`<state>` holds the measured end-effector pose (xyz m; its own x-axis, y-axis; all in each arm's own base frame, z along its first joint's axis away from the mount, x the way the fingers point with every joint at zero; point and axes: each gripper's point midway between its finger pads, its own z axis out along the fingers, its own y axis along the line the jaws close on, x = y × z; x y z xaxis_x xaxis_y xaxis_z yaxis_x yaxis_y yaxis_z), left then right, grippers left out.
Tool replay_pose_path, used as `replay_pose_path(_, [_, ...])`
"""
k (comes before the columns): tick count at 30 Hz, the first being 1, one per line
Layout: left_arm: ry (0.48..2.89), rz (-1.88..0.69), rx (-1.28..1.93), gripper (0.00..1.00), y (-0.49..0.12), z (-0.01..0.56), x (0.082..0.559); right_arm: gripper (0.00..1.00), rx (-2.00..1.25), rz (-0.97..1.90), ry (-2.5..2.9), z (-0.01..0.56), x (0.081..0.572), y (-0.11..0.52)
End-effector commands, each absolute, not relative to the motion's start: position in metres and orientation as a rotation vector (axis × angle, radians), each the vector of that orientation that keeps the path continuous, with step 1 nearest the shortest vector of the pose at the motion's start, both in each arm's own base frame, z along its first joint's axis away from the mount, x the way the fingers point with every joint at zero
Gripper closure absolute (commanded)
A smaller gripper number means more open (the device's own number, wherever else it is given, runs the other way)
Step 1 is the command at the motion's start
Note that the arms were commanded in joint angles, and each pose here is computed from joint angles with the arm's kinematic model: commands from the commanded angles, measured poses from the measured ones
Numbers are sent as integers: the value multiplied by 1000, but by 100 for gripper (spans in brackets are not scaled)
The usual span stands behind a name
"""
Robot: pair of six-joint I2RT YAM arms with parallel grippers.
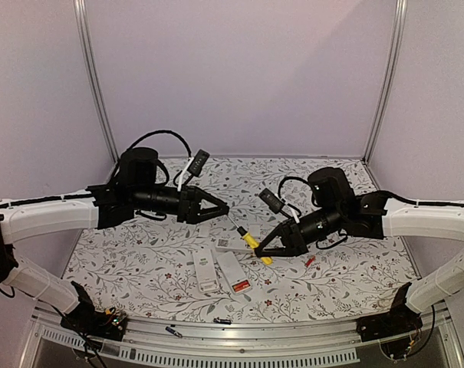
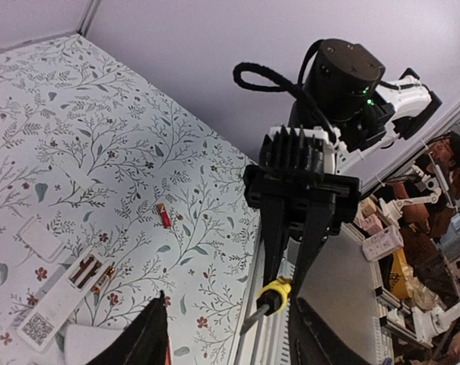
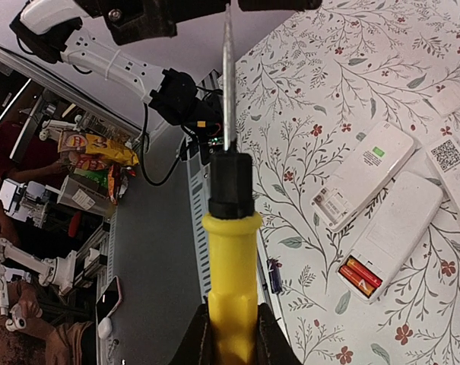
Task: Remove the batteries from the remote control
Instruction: Pass from the right arm to the left
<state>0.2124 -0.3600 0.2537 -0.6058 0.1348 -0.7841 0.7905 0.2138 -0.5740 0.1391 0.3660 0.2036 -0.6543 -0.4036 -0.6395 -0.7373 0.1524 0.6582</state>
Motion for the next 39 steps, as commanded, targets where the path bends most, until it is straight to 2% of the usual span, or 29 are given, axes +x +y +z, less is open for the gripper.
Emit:
replay_pose_path(1, [1889, -1496, 901, 55, -365, 252, 200, 100, -1157, 1537, 2065, 213, 135, 373])
replay_pose_path(4, [1891, -1508, 903, 69, -365, 251, 199, 100, -1156, 1532, 2063, 213, 136, 374])
replay_pose_path(7, [1895, -1528, 913, 76, -366, 249, 196, 100, -1149, 1517, 2066, 212, 138, 374])
replay_pose_path(13, [1920, -1558, 935, 80, -370, 241, 192, 100, -1144, 1504, 2057, 213, 141, 375])
replay_pose_path(22, [1913, -1568, 944, 100, -372, 242, 190, 100, -1139, 1488, 2062, 210, 143, 375])
replay_pose_path(24, [1903, -1582, 944, 100, -371, 244, 189, 99, -1130, 1479, 2063, 209, 145, 375])
replay_pose_path(26, [1889, -1594, 938, 100, -371, 247, 188, 91, -1110, 1468, 2055, 210, 148, 374])
replay_pose_path(28, [1882, -1592, 917, 100, -369, 250, 189, 75, -1072, 1458, 2039, 212, 154, 372])
replay_pose_path(29, [1878, -1589, 904, 100, -369, 252, 189, 59, -1046, 1450, 2024, 216, 158, 370])
replay_pose_path(30, [1872, -1582, 881, 100, -368, 255, 191, 46, -1007, 1439, 2011, 220, 163, 369])
replay_pose_path(32, [1855, -1569, 817, 100, -364, 262, 197, 25, -925, 1402, 1970, 230, 173, 363])
replay_pose_path(33, [1844, -1560, 778, 100, -363, 266, 201, 19, -865, 1388, 1968, 232, 179, 360])
replay_pose_path(36, [1781, -1557, 655, 100, -357, 284, 211, 6, -702, 1383, 1870, 254, 193, 351])
replay_pose_path(39, [1697, -1590, 551, 100, -348, 303, 215, 4, -519, 1434, 1786, 273, 200, 338])
